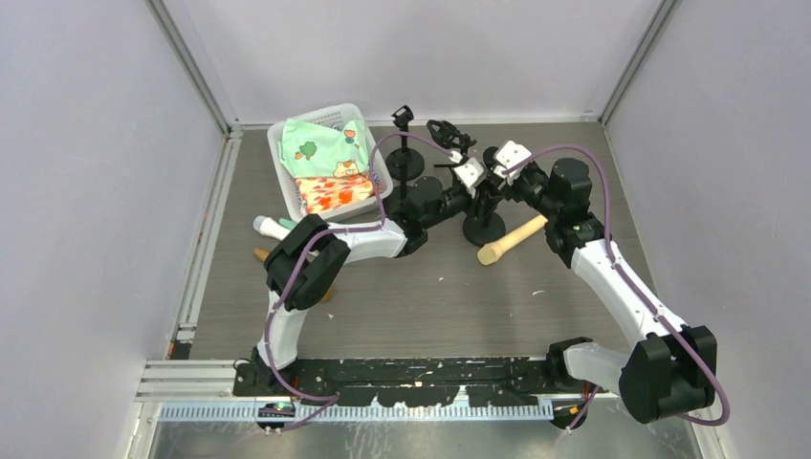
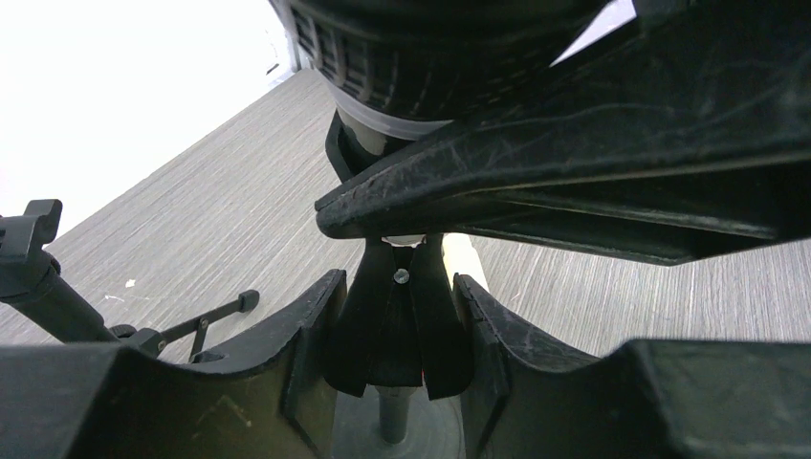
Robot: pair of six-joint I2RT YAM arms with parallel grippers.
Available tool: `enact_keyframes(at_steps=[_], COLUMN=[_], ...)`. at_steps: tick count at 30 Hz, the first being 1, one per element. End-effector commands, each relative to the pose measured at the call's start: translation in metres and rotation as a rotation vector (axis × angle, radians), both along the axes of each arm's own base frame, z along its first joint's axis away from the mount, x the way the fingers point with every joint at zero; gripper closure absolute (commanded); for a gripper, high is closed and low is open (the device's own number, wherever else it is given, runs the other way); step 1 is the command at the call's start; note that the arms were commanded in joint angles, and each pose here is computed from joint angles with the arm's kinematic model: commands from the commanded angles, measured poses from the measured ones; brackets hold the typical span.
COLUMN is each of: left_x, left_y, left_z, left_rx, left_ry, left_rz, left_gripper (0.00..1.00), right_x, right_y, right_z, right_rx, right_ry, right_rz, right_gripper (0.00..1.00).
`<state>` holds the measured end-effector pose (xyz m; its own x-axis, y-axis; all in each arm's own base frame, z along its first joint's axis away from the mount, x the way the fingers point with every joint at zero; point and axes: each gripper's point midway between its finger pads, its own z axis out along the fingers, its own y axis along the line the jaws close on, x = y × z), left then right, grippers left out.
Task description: Attach the microphones to the stand
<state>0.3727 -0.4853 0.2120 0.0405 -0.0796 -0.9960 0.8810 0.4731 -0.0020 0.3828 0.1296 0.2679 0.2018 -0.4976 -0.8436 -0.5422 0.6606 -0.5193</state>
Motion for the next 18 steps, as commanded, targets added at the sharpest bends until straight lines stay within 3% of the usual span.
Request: enact_keyframes(at_steps=[1,10,11,14,18], left_x=[0.007,0.007,0.006,0.005,0.005], left_y=[-0.003,-0.007,-0.007,-0.007,-0.003], left_z=[0.033,0.028,0.027,0.027,0.026], left_rx=[-0.070,-0.055,-0.051,-0.057,-0.060], left_ry=[-0.060,-0.040,-0.037,-0.035,-0.033], left_rz=[0.020,0.006,-0.003,-0.010,-0.006], left_gripper=[1.00,0.99,0.93,0.56,0.39], right_x=[-0.026,-0.030,-0.028,-0.025,-0.020], right_y=[0.007,0.008,0.007,0.009,0.009], right_z=[-0.049,-0.062,-0.059,-0.052,-0.042], right_rx=[-0.022,-0.039,-0.028,-0.003,0.016], right_ry=[0.216,0.241,0.230,0.212,0.181], right_rz=[0.063,0.067,0.061,0.053,0.042], right_gripper=[0.99,0.99,0.99,0.99,0.99])
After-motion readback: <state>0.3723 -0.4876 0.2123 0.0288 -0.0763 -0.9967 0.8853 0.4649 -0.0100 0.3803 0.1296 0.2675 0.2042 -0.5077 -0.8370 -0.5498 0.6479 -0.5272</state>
